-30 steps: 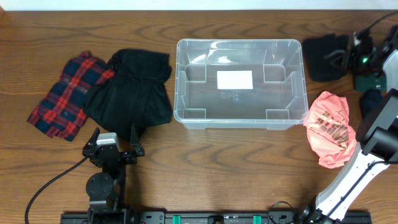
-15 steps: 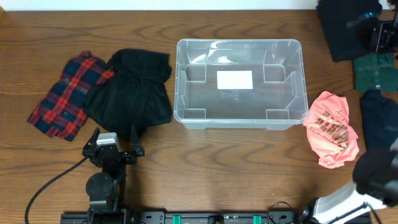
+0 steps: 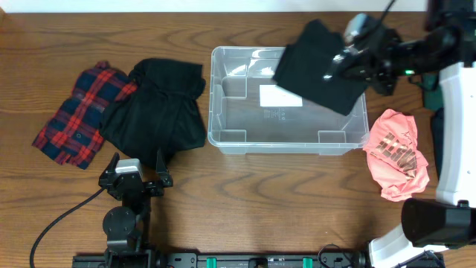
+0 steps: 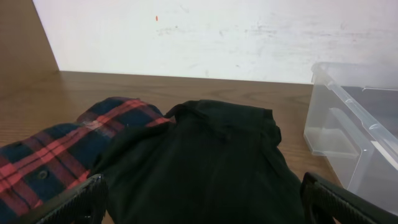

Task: Pack container
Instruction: 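Carry the black bundle into the bin and lower it, then open the right gripper and withdraw it from the bin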

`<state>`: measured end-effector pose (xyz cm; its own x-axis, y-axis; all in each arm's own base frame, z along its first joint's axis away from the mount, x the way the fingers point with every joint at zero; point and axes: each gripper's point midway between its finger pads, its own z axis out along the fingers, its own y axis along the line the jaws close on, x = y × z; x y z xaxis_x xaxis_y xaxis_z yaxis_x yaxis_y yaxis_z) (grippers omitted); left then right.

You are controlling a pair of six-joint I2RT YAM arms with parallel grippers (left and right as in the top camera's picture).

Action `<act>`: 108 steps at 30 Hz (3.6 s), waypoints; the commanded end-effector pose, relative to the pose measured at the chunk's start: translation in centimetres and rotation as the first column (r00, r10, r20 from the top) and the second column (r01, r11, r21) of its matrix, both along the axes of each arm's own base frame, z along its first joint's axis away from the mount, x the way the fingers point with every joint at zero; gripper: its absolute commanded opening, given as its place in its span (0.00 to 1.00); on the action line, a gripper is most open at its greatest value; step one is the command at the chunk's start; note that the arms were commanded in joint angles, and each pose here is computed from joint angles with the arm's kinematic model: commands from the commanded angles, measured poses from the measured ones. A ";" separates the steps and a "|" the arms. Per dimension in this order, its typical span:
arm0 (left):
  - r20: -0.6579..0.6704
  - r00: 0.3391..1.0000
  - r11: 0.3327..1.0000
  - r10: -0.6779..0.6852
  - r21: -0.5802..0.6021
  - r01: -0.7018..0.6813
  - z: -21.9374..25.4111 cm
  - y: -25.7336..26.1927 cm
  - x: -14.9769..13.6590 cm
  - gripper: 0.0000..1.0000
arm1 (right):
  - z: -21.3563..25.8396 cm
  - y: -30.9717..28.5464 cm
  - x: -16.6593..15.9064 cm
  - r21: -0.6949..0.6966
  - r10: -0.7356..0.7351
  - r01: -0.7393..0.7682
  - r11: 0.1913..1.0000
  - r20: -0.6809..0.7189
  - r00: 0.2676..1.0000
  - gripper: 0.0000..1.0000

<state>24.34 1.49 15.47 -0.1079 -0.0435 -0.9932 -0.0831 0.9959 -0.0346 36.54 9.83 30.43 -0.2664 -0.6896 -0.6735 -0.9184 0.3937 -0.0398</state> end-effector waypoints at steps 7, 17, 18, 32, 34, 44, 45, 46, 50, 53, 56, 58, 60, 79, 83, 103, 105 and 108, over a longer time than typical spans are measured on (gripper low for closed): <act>-0.043 0.999 1.000 0.010 -0.005 -0.010 -1.8 0.2 0.0 0.98 | -3.4 6.0 -0.7 -0.024 0.225 -0.225 0.974 -0.003 0.974 0.01; -0.043 0.999 1.000 0.010 -0.005 -0.010 -1.8 0.2 0.0 0.98 | -7.8 9.8 -1.2 -0.025 0.320 -0.323 0.946 -0.070 0.945 0.01; -0.043 0.999 1.000 0.010 -0.005 -0.010 -1.8 0.2 0.0 0.98 | -8.4 10.1 -1.2 -0.026 0.327 -0.329 0.944 -0.074 0.942 0.01; -0.044 0.999 1.000 0.010 -0.005 -0.010 -1.8 0.2 0.0 0.98 | -14.4 11.5 -1.5 -0.021 0.348 -0.351 0.936 -0.099 0.932 0.01; -0.044 0.999 1.000 0.010 -0.005 -0.010 -1.8 0.2 0.0 0.98 | -15.1 11.5 -1.5 -0.018 0.338 -0.342 0.940 -0.102 0.935 0.01; -0.044 0.999 1.000 0.010 -0.005 -0.010 -1.8 0.2 0.0 0.98 | -17.8 11.5 -1.4 -0.019 0.338 -0.341 0.940 -0.089 0.937 0.01; -0.043 0.999 1.000 0.010 -0.005 -0.010 -1.8 0.2 0.0 0.98 | -18.0 11.5 -1.4 -0.019 0.338 -0.341 0.940 -0.086 0.937 0.01; -0.043 0.999 1.000 0.010 -0.005 -0.010 -1.8 0.2 0.0 0.98 | -18.2 11.5 -1.4 -0.019 0.338 -0.341 0.940 -0.084 0.937 0.02; -0.044 0.999 1.000 0.010 -0.005 -0.010 -1.8 0.2 0.0 0.98 | -18.5 11.6 -1.2 -0.015 0.325 -0.327 0.945 -0.084 0.942 0.01; -0.043 0.999 1.000 0.010 -0.005 -0.010 -1.8 0.2 0.0 0.98 | -18.7 11.6 -1.1 -0.014 0.321 -0.323 0.946 -0.080 0.944 0.01; -0.043 0.999 1.000 0.010 -0.005 -0.010 -1.8 0.2 0.0 0.98 | -18.9 11.6 -1.0 -0.011 0.312 -0.314 0.949 -0.083 0.946 0.01; -0.044 0.999 1.000 0.010 -0.005 -0.010 -1.8 0.2 0.0 0.98 | -19.1 11.6 -1.0 -0.011 0.313 -0.314 0.949 -0.083 0.946 0.01; -0.043 0.999 1.000 0.010 -0.005 -0.010 -1.8 0.2 0.0 0.98 | -19.6 11.6 -1.1 -0.011 0.313 -0.315 0.949 -0.091 0.946 0.01; -0.044 0.999 1.000 0.010 -0.005 -0.010 -1.8 0.2 0.0 0.98 | -24.4 13.0 -1.7 -0.004 0.342 -0.349 0.937 -0.188 0.921 0.02; -0.044 0.999 1.000 0.010 -0.005 -0.010 -1.8 0.2 0.0 0.98 | -24.9 13.4 -2.0 -0.004 0.353 -0.361 0.933 -0.199 0.914 0.02; -0.044 0.999 1.000 0.010 -0.005 -0.010 -1.8 0.2 0.0 0.98 | -24.6 13.5 0.3 -0.030 0.244 -0.254 0.967 -0.184 0.952 0.99; -0.043 0.999 1.000 0.010 -0.005 -0.010 -1.8 0.2 0.0 0.98 | -23.5 13.8 1.1 -0.022 0.227 -0.234 0.972 -0.160 0.961 0.99; -0.043 0.999 1.000 0.010 -0.005 -0.010 -1.8 0.2 0.0 0.98 | -21.5 14.1 2.5 -0.020 0.207 -0.211 0.977 -0.112 0.972 0.99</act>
